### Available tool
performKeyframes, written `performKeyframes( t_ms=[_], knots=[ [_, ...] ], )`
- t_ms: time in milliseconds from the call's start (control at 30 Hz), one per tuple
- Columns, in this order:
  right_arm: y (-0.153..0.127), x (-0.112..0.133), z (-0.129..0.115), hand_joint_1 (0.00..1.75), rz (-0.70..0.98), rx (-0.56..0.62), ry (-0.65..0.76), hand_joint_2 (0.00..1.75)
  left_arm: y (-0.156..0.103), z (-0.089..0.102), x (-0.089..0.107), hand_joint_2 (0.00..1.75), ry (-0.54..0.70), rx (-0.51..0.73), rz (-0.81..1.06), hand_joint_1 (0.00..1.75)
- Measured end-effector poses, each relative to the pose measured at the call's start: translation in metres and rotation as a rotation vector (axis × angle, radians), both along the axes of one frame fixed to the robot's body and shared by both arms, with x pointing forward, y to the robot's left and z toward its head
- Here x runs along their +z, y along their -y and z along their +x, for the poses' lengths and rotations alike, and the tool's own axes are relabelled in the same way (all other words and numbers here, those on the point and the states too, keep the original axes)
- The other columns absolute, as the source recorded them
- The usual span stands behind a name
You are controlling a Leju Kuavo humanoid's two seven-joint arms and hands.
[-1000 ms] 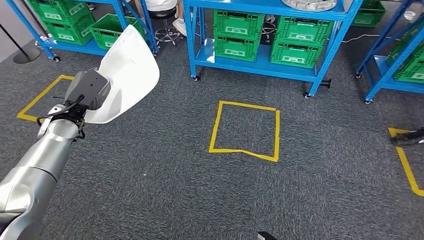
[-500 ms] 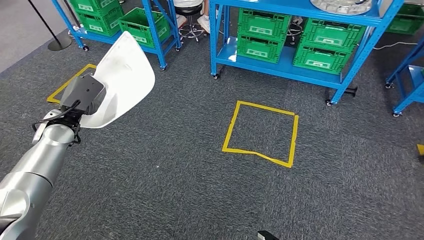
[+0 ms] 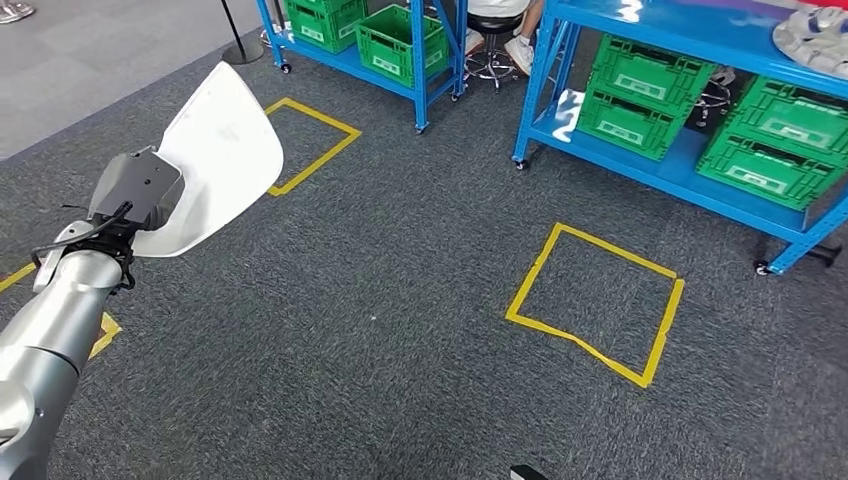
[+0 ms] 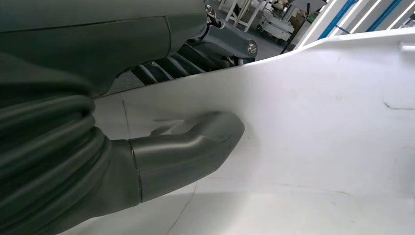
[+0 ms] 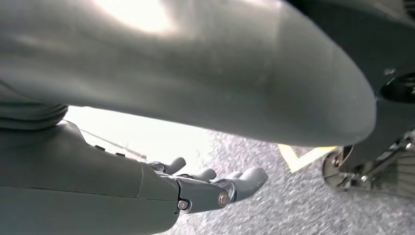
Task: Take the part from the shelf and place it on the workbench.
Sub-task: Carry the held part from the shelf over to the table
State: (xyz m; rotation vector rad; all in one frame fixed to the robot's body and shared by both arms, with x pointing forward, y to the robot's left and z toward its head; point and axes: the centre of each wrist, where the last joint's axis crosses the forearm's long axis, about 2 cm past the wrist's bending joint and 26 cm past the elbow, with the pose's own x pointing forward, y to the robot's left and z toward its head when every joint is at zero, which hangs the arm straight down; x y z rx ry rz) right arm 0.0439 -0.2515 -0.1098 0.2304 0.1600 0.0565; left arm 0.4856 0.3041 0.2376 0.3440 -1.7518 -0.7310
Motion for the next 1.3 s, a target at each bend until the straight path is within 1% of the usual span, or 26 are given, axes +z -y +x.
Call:
performKeyframes(
  t_ms=[133, 333, 600, 667, 833, 1133, 1233, 1300],
  knots=[
    [0.0, 0.0, 0.003, 0.0, -0.001, 0.006, 0.007, 0.0, -0.011, -0.001, -0.002, 1.75, 0.004, 0.023, 0.005, 1.75],
    [0.0, 0.0, 0.0, 0.0, -0.003, 0.015, 0.001, 0.0, -0.015, -0.005, -0.013, 1.75, -0.015, 0.037, 0.008, 1.75],
    [-0.002, 0.001, 0.006, 0.0, 0.0, 0.024, 0.013, 0.0, -0.022, -0.003, -0.005, 1.75, 0.003, 0.051, 0.015, 1.75],
    [-0.002, 0.001, 0.006, 0.0, 0.0, 0.025, 0.018, 0.0, -0.02, -0.001, -0.001, 1.75, 0.011, 0.05, 0.015, 1.75],
    [-0.002, 0.001, 0.004, 0.0, 0.0, 0.035, 0.009, 0.0, -0.017, -0.003, -0.005, 1.75, -0.003, 0.048, 0.017, 1.75],
    [-0.004, 0.001, 0.006, 0.0, 0.005, 0.019, 0.014, 0.0, -0.009, -0.002, -0.004, 1.75, -0.01, 0.043, 0.038, 1.75],
    [-0.004, 0.001, 0.004, 0.0, 0.008, 0.011, 0.009, 0.0, 0.001, -0.001, -0.004, 1.75, -0.012, 0.025, 0.038, 1.75],
    [-0.004, 0.001, 0.002, 0.0, 0.01, 0.009, 0.003, 0.0, 0.009, -0.003, -0.008, 1.75, -0.019, 0.008, 0.04, 1.75]
  ],
)
